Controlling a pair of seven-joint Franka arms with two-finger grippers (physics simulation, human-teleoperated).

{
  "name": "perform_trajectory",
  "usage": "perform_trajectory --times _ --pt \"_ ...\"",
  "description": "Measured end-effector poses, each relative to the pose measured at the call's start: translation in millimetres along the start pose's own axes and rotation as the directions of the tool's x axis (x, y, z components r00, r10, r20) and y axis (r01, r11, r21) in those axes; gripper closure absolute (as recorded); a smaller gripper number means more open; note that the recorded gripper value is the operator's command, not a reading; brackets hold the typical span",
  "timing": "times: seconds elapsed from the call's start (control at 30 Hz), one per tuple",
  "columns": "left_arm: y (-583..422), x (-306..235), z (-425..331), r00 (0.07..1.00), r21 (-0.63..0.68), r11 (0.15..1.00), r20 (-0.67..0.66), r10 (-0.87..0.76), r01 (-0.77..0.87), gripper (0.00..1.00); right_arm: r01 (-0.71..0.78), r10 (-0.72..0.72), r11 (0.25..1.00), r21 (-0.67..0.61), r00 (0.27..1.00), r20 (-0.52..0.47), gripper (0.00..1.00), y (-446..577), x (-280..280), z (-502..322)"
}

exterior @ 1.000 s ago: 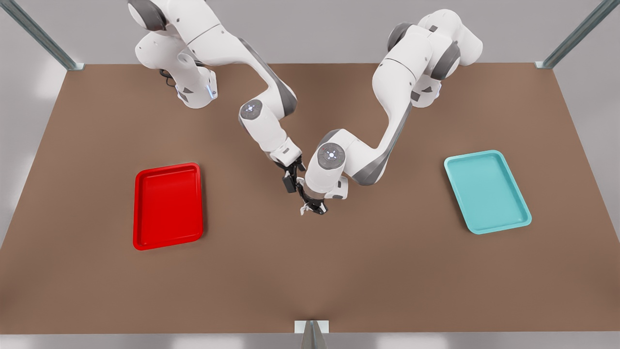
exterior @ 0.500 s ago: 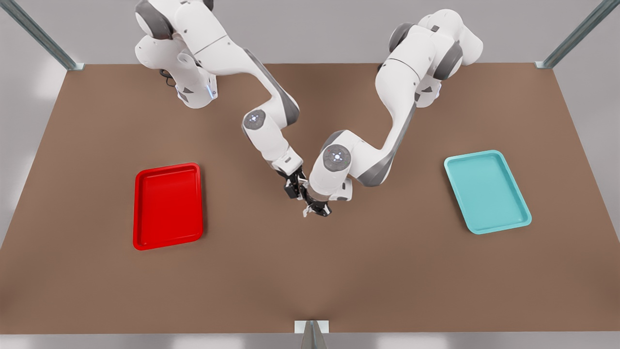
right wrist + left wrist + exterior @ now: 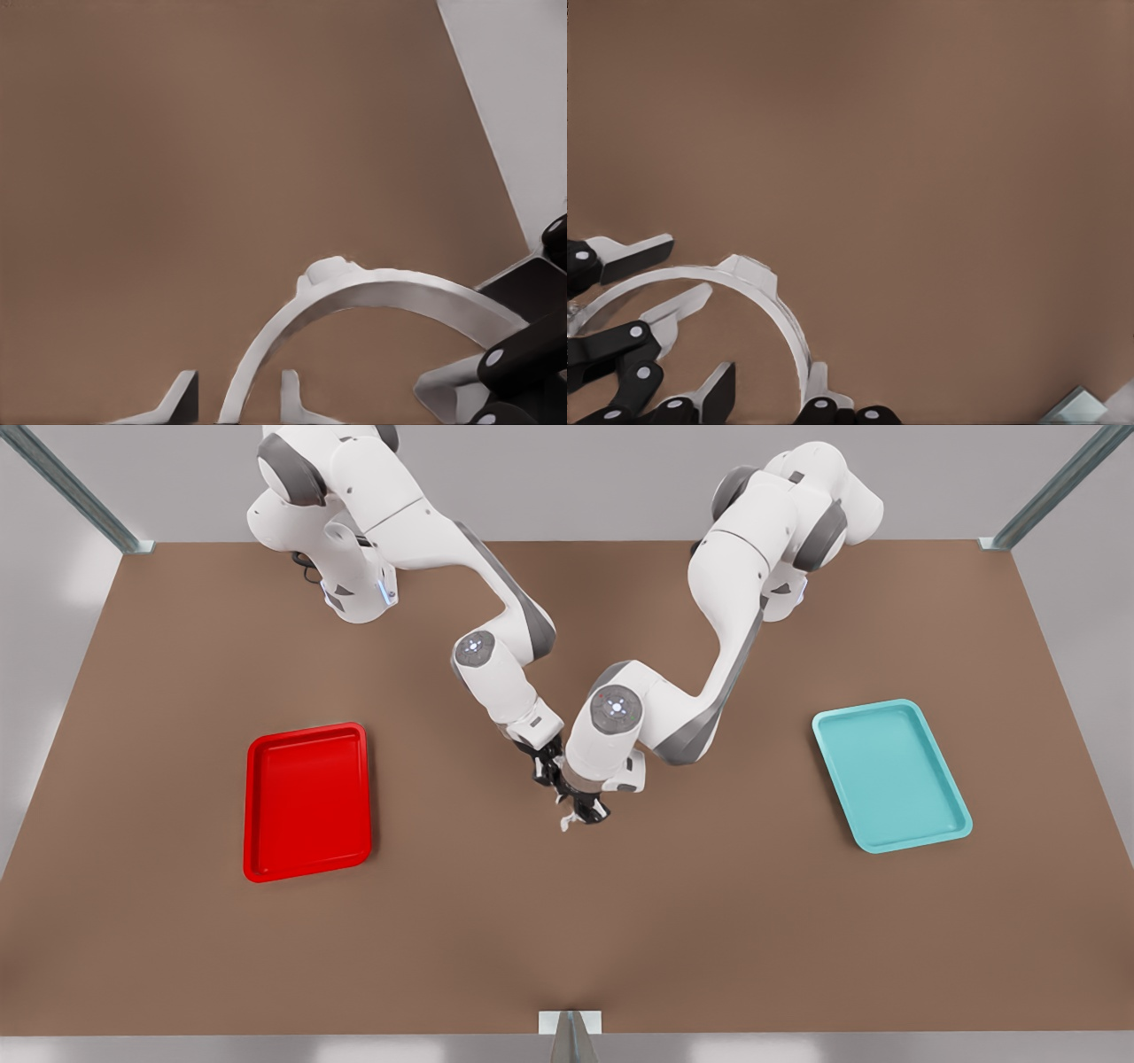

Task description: Take the drainage pipe clamp from the left arm, pass it to the right arm, and place it in the plate on the right side

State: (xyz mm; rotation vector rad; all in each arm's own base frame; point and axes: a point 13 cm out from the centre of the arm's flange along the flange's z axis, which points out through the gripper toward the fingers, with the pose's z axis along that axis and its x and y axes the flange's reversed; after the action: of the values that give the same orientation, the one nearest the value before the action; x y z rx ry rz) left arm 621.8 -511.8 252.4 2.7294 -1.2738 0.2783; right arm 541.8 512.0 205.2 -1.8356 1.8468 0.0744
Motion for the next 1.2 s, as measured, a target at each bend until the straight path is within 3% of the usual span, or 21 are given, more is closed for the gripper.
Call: perform_trajectory --times 0.17,0.27,0.4,0.5,0.6,0.7,0.83,1.0,1.2 --pt "-38.8 -10.8 -11.8 0.999 0.013 0.999 0.013 -0.046 0.046 0.0 0.002 -0.002 1.0 0.007 1.0 0.008 0.79 -5.4 -4.7 -3.4" --pt "-109.0 -28.7 -68.0 0.989 0.008 0.989 0.005 -0.149 0.149 0.0 -0.005 0.005 1.0 0.009 1.0 0.004 0.79 -9.4 0.1 -3.5" --pt "-272.5 -125.2 -176.0 0.95 0.029 0.95 0.023 -0.312 0.312 0.0 -0.038 0.038 0.999 0.017 0.999 -0.018 0.79 -25.0 26.2 -1.8" --pt "-302.0 -168.4 -214.7 0.987 0.006 0.989 0.069 -0.145 0.145 0.0 -0.1 0.101 0.995 0.031 0.993 -0.053 0.79 -47.1 76.1 -9.7" --pt "-241.4 -208.2 -218.9 0.951 -0.138 0.961 0.165 0.262 -0.241 0.0 -0.169 0.173 0.984 0.059 0.982 -0.08 0.79 -71.9 135.6 -37.5" --pt "-197.0 -253.1 -191.4 0.733 -0.273 0.762 0.218 0.644 -0.588 0.0 -0.248 0.259 0.963 0.109 0.96 -0.106 0.79 -103.7 213.1 -77.7" --pt "-188.9 -265.8 -183.9 0.433 -0.402 0.443 0.122 0.893 -0.801 0.0 -0.355 0.378 0.923 0.15 0.91 -0.17 0.79 -108.8 336.2 -119.3" --pt "-172.4 -272.2 -180.3 0.11 -0.468 0.068 -0.062 0.992 -0.881 0.0 -0.452 0.486 0.873 0.181 0.836 -0.257 0.79 -108.5 474.8 -125.4" --pt "-170.2 -278.2 -176.8 -0.163 -0.44 -0.251 -0.229 0.96 -0.862 0.0 -0.484 0.503 0.864 0.142 0.808 -0.305 0.79 -55.9 525.3 -138.5"
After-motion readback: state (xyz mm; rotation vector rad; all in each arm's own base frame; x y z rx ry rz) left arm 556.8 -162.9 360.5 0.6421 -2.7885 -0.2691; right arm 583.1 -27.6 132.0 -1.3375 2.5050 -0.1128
